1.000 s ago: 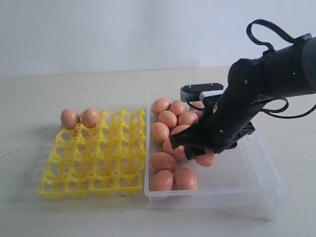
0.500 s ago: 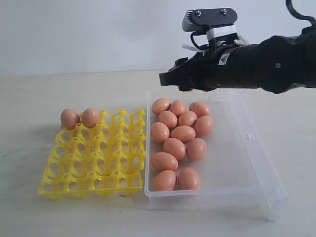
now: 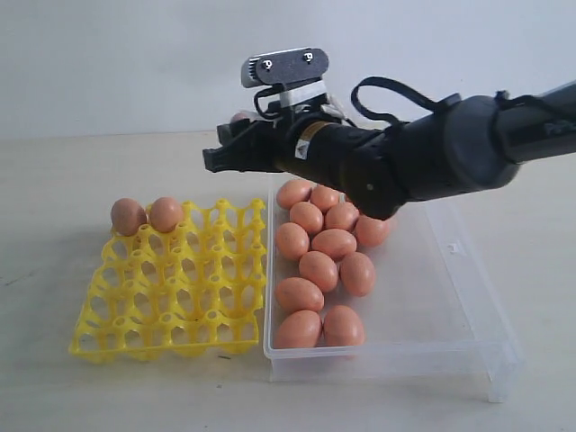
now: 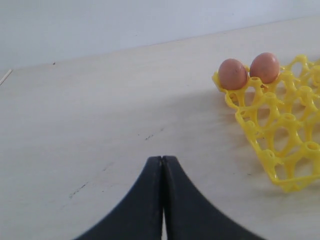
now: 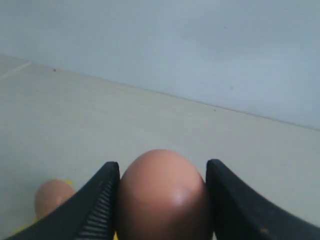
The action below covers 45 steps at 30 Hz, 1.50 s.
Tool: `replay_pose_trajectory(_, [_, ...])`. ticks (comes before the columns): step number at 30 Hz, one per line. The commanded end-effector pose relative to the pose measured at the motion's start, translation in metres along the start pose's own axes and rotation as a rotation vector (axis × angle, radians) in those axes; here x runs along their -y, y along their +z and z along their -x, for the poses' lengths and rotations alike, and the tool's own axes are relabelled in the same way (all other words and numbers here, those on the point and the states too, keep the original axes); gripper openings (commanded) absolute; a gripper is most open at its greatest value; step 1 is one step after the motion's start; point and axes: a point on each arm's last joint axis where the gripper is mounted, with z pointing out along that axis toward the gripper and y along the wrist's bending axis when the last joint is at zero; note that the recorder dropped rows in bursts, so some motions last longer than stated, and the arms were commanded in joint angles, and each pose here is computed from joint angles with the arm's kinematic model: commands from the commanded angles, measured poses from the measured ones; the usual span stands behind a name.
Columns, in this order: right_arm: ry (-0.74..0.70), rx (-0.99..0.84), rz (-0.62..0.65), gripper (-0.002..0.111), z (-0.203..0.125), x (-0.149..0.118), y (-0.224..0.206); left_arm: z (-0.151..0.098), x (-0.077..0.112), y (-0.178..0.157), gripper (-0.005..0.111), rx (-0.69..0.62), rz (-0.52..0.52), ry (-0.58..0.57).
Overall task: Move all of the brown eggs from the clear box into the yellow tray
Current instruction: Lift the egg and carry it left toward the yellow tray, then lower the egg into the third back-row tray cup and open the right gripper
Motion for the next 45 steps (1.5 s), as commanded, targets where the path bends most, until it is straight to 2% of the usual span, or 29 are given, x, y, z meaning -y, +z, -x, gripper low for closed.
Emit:
replay_pose_trajectory(1, [-0.004,0.078,0.120,0.000,0.001,-0.015,0.025,0.002,0.000,-0.001,0.000,0.016,-0.005,-0.008])
replay_pose_trajectory(4, [-0.005,0.089,0.233,0.000,-0.005,-0.025,0.035,0.002,0.000,-0.001,0.000,0.016,-0.005,-0.008])
replay_pose_trajectory(8, [0.024,0.078,0.239,0.000,-0.015,-0.025,0.047,0.002,0.000,-0.001,0.000,0.016,-0.005,-0.008])
replay_pose_trajectory(26, [-0.070,-0.020,0.267,0.000,-0.075,-0.021,0.067,0.002,0.000,-0.001,0.000,0.016,-0.005,-0.008])
replay_pose_trajectory(39, [-0.118,-0.026,0.231,0.000,-0.070,-0.018,0.072,0.002,0.000,-0.001,0.000,0.016,-0.005,-0.008])
replay_pose_trajectory(42, [-0.119,-0.032,0.227,0.008,-0.070,-0.018,0.072,0.002,0.000,-0.001,0.000,0.016,-0.005,-0.008])
replay_pose_trajectory(45, [-0.120,-0.042,0.223,0.026,-0.071,-0.017,0.072,0.002,0.000,-0.001,0.000,0.016,-0.005,-0.008])
